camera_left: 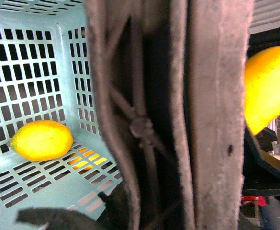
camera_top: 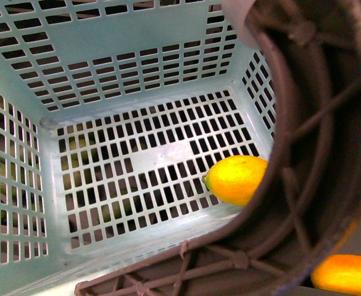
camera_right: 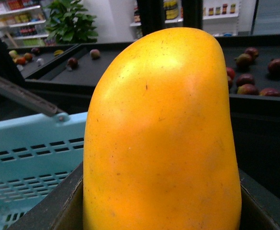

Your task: Pick lemon and mango into basket

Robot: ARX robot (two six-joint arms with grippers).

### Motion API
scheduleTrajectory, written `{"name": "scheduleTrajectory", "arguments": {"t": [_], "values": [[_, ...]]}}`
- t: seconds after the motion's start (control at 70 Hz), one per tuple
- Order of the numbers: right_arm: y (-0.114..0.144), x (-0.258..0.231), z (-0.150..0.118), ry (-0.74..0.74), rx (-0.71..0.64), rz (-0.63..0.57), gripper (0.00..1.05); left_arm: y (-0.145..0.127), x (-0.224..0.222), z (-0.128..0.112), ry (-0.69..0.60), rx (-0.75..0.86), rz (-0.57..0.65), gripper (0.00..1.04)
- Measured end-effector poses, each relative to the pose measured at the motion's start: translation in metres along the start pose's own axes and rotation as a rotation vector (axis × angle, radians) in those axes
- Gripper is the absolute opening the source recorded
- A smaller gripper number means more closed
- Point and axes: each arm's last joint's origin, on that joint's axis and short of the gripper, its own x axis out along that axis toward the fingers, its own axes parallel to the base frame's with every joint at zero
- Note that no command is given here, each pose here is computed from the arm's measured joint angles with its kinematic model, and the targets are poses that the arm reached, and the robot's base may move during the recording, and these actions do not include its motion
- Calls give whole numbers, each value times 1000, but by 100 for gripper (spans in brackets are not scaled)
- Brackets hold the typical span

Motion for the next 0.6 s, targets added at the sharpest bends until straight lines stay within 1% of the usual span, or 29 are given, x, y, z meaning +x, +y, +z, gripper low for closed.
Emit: {"name": "scheduleTrajectory", "arguments": {"t": [0.157,0.271,0.329,0.357,0.514,0.543,0.6], "values": [[16,16,-15,83,-57,-76,63,0,0,0,0,0,0,14],[24,23,-26,127,-73,-84,63,0,0,0,-1,0,0,14],[27,25,-28,139,-77,-78,69,0,0,0,-2,1,1,14],[29,26,-29,143,-79,-75,75,0,0,0,-2,1,1,14],[32,28,-24,125,-72,-91,96,0,0,0,1,0,-1,14],[32,27,-24,123,-70,-99,98,0,0,0,1,0,-1,14],[31,26,-22,118,-67,-123,96,0,0,0,2,0,-1,14]]}}
